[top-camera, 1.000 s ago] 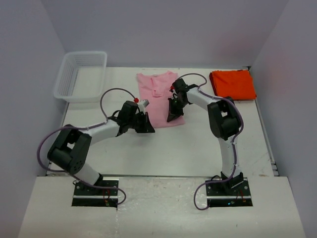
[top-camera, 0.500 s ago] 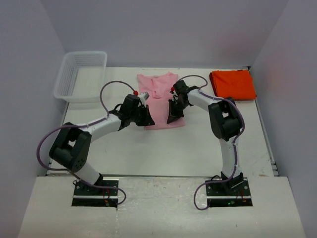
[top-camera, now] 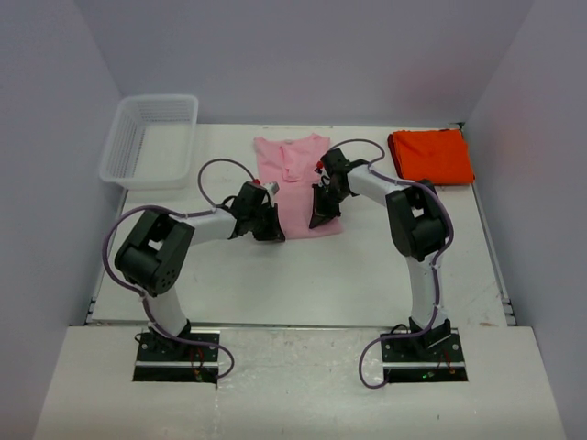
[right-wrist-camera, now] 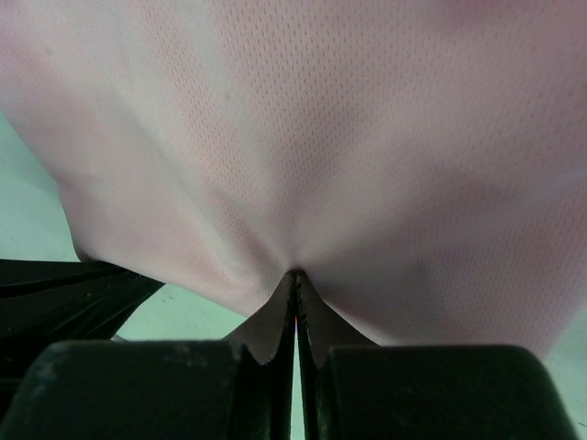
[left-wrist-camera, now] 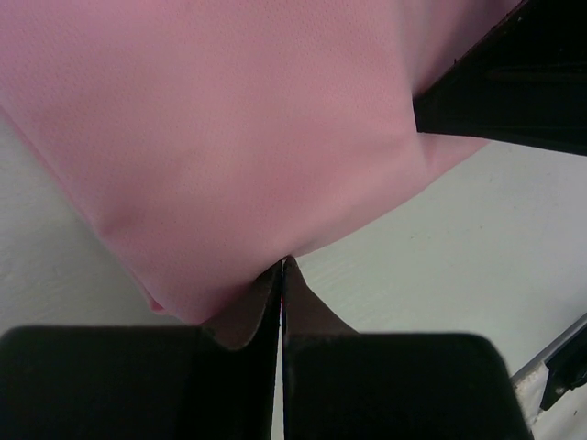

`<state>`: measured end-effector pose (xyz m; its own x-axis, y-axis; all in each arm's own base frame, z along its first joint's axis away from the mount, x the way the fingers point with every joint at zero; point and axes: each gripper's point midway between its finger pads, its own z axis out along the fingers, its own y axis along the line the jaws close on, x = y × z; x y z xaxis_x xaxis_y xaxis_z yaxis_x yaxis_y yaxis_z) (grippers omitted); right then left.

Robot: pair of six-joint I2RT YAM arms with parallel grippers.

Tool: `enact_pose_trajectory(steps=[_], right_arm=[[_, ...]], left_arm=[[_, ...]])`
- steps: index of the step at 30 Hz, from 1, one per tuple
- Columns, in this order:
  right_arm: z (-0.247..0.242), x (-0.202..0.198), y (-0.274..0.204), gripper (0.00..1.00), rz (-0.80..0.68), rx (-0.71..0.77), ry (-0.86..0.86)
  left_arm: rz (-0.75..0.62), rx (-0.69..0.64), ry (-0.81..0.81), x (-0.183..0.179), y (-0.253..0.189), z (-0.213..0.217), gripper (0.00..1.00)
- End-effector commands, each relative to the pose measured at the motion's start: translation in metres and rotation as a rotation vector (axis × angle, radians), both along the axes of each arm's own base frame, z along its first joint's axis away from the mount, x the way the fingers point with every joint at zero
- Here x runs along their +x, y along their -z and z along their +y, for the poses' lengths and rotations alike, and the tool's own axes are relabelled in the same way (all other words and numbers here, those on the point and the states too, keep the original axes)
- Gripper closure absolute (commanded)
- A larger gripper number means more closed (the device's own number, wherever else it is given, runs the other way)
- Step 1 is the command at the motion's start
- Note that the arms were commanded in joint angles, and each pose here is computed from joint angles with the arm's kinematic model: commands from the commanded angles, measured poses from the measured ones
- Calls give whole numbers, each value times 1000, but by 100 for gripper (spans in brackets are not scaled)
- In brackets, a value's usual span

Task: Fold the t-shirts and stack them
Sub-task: Fold the folded rectangular tshirt in 1/3 of the way

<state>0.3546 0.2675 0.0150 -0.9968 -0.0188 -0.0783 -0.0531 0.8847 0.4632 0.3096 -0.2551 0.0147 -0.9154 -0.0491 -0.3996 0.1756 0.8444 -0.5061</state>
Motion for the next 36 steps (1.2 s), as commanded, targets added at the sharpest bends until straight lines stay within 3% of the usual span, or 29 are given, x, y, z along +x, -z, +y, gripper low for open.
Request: enact_pose_trajectory(steps=[1,6,12,20,36], right_arm=[[-6,-4,-9,100,-20,-17,-5],[-5,-5,-8,100,-14,-14,-8],[-4,-3,-7,100,-12,-12,-6],[-3,-1,-13,100,-17,-6,-5],[-7,-3,-14,100,-20,-22,-4]], left_arm=[[-69,-9,-4,21,-8,-1,100],[-78,-38,-5,24,-4,6,100],[-150,-138,67,8,-50,-5,100],[-224,-164,65,18,-89,-9,100],[-47,-55,7,21,-12,3,100]])
